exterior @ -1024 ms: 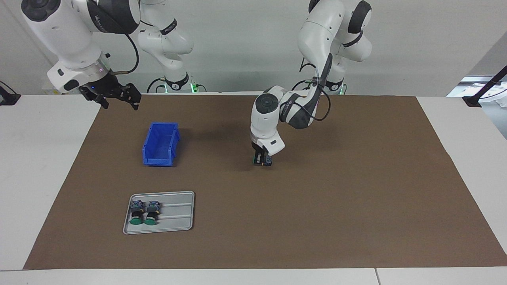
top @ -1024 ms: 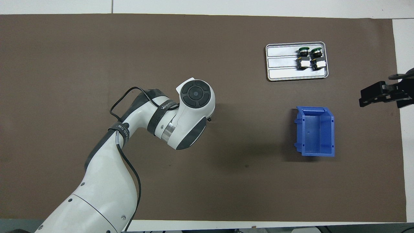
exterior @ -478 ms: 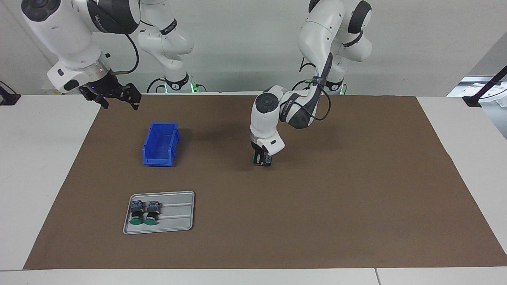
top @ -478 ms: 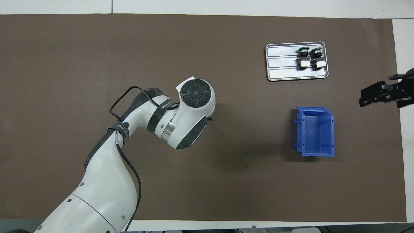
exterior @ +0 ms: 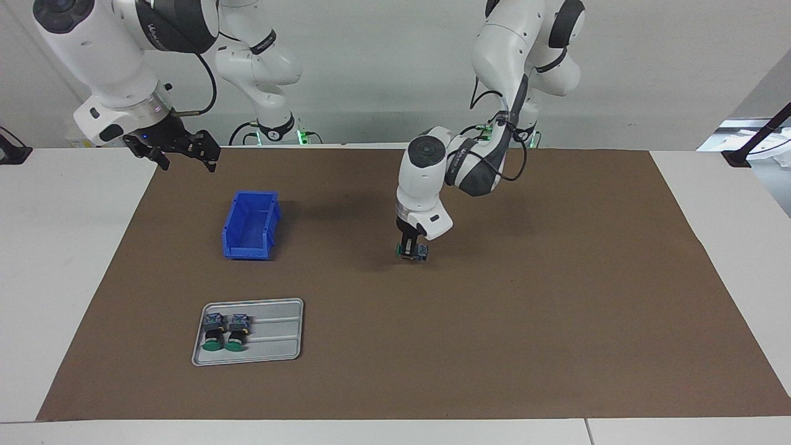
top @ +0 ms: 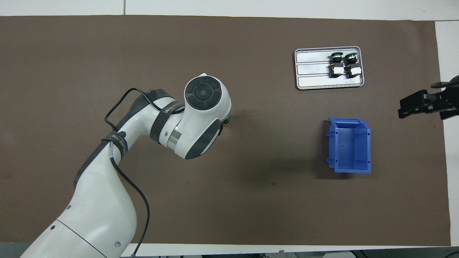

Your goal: Place and press button with both arms

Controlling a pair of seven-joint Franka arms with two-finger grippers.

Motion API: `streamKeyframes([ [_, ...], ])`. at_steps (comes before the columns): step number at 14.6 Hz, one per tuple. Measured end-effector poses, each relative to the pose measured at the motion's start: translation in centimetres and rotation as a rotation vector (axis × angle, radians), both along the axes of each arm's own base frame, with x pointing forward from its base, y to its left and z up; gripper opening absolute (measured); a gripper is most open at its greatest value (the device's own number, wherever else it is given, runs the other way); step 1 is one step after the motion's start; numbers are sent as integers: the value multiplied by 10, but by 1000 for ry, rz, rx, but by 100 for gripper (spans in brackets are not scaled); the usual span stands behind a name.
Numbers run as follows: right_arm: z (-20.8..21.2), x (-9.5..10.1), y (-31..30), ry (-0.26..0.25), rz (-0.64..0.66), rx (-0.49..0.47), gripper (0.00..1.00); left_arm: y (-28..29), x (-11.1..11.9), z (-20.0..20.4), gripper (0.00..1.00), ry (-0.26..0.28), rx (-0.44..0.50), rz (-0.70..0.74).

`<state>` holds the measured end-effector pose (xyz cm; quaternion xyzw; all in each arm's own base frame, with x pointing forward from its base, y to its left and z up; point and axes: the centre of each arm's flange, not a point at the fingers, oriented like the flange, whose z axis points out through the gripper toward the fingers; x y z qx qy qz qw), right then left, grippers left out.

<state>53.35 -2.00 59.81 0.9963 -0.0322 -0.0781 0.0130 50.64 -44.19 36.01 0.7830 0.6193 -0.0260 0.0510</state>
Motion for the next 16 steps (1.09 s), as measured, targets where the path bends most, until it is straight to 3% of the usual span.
streamKeyframes([
  [7, 0, 0, 0, 0, 0, 0, 99, 38, 28, 21, 33, 107, -254, 60],
  [12, 0, 0, 0, 0, 0, 0, 99, 50, 32, 8, 33, 115, -463, 98],
  [16, 0, 0, 0, 0, 0, 0, 99, 70, 40, 5, 33, 125, -569, 122],
])
